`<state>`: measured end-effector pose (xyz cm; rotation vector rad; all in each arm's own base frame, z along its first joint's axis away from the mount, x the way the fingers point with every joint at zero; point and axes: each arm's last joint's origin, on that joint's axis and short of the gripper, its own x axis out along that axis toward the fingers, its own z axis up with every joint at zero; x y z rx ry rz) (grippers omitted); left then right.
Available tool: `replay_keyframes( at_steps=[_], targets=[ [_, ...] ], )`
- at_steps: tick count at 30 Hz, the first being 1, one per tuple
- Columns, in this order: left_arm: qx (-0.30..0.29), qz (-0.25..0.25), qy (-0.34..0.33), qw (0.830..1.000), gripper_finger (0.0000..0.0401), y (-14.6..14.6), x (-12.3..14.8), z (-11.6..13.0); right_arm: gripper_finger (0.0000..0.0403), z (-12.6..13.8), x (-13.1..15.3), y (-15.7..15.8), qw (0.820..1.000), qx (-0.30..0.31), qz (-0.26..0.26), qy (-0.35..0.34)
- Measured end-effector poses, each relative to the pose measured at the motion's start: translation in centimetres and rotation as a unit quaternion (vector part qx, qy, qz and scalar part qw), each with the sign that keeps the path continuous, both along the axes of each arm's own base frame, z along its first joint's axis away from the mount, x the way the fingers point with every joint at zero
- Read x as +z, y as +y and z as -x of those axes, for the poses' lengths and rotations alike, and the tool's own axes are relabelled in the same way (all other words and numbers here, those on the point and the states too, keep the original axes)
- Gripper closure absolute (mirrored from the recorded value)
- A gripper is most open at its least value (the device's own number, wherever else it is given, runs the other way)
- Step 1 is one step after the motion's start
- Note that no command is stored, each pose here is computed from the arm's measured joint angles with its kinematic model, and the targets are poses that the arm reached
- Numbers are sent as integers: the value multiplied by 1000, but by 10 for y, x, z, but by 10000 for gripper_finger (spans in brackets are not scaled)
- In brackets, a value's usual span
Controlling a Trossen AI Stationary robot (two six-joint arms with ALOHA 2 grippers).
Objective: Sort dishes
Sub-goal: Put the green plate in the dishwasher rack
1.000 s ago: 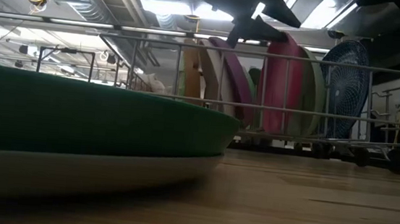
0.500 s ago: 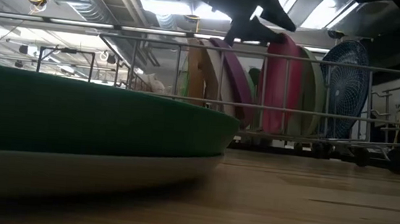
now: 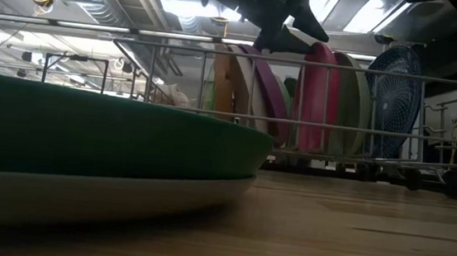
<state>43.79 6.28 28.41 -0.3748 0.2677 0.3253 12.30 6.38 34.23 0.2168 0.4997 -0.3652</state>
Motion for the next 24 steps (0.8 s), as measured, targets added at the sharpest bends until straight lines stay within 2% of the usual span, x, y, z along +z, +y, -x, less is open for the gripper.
replay_keyframes(
  at_steps=[5, 11, 24],
  targets=[
    [-28, -18, 10, 999, 240, -1, -1, 0, 267, 0, 0, 0, 1000, 0, 0, 0],
    [-39, -50, 17, 998, 211, 1, 6, 5, 267, 0, 0, 0, 1000, 0, 1, 1],
    [-30, -43, 71, 996, 201, 7, 29, 34, 267, 1, -2, 1, 1000, 20, -12, 19]
  ],
)
